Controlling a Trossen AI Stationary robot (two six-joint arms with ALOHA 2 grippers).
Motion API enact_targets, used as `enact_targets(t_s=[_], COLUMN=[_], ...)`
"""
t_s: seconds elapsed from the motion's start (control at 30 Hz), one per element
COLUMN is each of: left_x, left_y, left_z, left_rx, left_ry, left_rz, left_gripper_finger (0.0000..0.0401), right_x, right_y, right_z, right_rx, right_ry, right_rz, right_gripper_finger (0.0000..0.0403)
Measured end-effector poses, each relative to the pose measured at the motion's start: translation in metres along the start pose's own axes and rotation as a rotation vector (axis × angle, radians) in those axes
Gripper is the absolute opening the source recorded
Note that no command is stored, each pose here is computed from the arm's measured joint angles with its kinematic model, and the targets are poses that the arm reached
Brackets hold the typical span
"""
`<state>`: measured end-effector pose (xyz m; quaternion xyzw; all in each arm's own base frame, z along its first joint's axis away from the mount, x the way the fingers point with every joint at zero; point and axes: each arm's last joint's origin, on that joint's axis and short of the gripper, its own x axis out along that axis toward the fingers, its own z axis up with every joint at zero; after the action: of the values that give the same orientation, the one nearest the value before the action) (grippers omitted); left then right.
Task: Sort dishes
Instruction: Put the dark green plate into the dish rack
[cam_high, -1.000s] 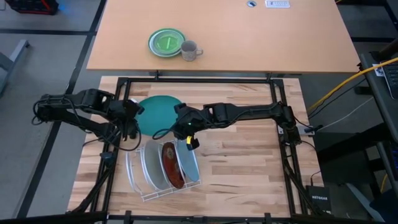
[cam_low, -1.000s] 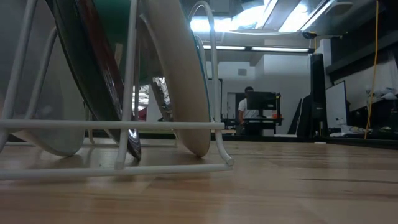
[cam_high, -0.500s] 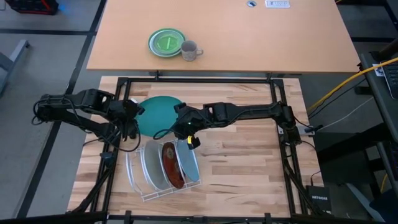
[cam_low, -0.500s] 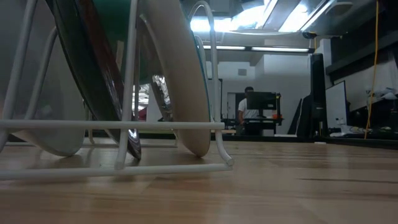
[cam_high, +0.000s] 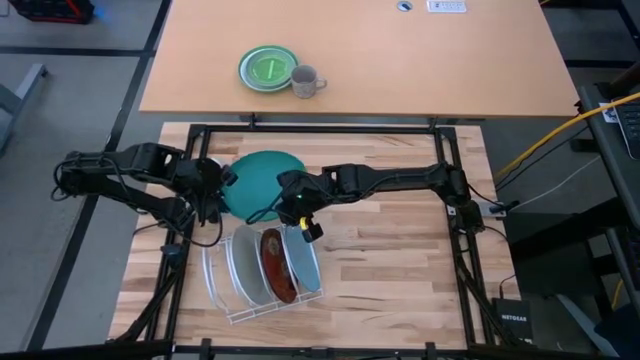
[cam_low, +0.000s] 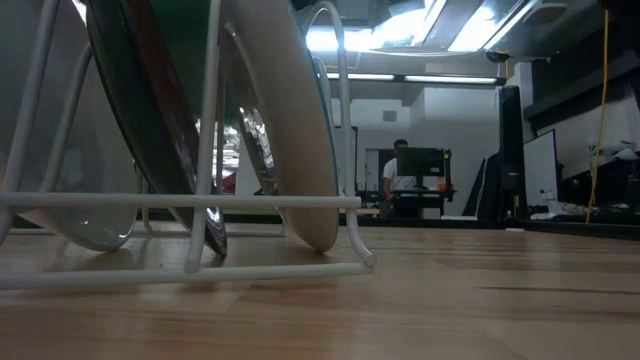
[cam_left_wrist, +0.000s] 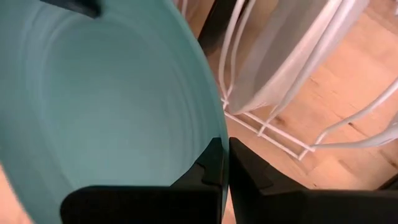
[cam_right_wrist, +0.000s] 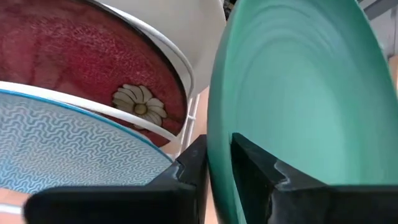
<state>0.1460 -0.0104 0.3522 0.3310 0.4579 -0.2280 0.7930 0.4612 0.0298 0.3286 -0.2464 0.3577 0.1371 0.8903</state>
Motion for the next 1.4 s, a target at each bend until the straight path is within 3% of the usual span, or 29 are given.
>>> enact_targets(t_s=[0.2,0.4,0.57,0.73,0.97,1.13,1.4], left_x=[0.000,0.000,-0.002,-0.008,-0.025,-0.045,-0.069], left_y=[0.000,0.001,0.005,0.005,-0.001,-0.010,-0.022], left_z=[-0.001,-0.002,-0.006,-0.010,-0.021,-0.034,-0.050], left_rx=[-0.001,-0.042,-0.156,-0.148,-0.187,-0.289,-0.512], left_ry=[0.015,0.046,0.166,0.222,0.255,0.254,0.136], left_rz=[0.007,0.047,0.213,0.318,0.474,0.647,0.852], left_gripper_finger=[0.0003,0.0027,0.0062,0.0091,0.0097,0.0097,0.0098], right_x=[0.000,0.000,0.000,0.000,-0.002,-0.012,-0.025], right_y=[0.002,0.001,-0.001,-0.002,-0.008,-0.009,-0.018], right_z=[0.002,0.003,0.004,0.005,0.013,0.018,0.042], right_rx=[-0.016,0.026,0.112,0.173,0.240,0.277,0.351], right_ry=[-0.026,-0.045,-0.051,-0.068,-0.147,-0.187,-0.478], right_rz=[0.026,0.034,0.022,0.009,-0.046,-0.065,-0.053], right_gripper_finger=[0.0019,0.0022,0.0017,0.0017,0.0017,0.0017,0.0017])
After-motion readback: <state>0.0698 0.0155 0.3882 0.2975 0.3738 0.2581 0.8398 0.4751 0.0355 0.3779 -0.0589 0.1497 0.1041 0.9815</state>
